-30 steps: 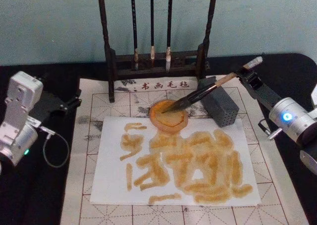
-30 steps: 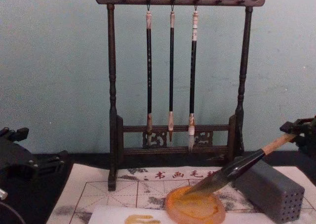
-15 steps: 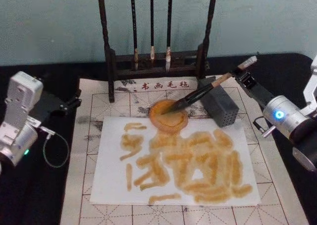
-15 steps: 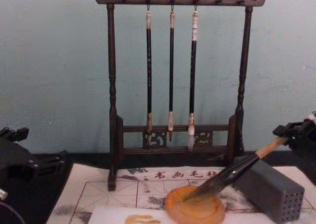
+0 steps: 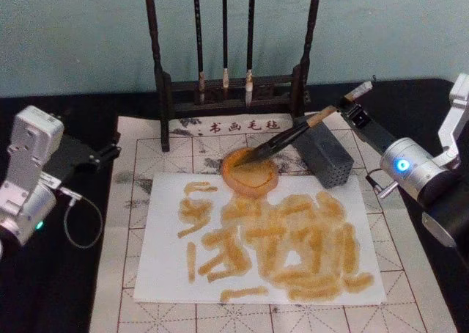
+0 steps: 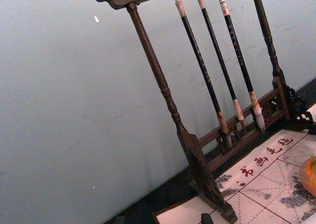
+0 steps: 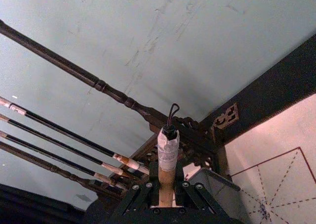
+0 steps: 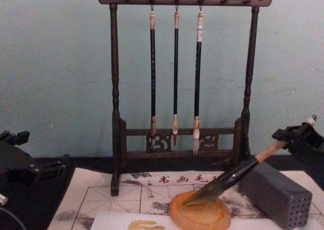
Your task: Pick up the brush from the inkstone, write on the paper, then place the brush back to its original position.
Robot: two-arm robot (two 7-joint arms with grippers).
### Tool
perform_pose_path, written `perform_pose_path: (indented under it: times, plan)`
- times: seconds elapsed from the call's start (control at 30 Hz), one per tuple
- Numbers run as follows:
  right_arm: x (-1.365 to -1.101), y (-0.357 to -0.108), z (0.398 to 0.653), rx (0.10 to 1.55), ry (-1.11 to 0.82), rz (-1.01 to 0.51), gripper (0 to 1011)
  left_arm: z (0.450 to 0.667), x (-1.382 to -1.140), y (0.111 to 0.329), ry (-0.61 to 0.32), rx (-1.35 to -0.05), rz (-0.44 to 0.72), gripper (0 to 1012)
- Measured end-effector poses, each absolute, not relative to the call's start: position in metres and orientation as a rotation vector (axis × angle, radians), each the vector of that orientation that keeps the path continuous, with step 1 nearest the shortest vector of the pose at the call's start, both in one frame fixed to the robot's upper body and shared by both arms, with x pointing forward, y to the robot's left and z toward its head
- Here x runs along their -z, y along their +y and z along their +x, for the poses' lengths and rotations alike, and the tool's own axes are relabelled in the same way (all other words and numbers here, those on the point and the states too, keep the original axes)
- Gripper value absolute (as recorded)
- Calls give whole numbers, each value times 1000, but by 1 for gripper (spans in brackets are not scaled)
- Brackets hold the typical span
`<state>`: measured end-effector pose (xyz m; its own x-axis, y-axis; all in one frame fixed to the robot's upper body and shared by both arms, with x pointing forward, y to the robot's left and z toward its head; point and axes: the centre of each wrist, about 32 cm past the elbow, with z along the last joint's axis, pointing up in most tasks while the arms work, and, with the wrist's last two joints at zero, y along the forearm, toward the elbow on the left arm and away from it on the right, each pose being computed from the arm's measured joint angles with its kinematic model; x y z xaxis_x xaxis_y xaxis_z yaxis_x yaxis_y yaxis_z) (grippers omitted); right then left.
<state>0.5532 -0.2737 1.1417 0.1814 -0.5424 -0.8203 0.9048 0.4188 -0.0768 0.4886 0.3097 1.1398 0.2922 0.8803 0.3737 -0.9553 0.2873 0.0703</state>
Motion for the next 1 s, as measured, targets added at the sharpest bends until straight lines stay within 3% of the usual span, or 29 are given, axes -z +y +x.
perform_pose_path:
  times: [1.0]
  plan:
    - [-1135, -267, 557, 1107, 915, 483, 185, 489, -1140, 310, -285, -1248, 304, 1001]
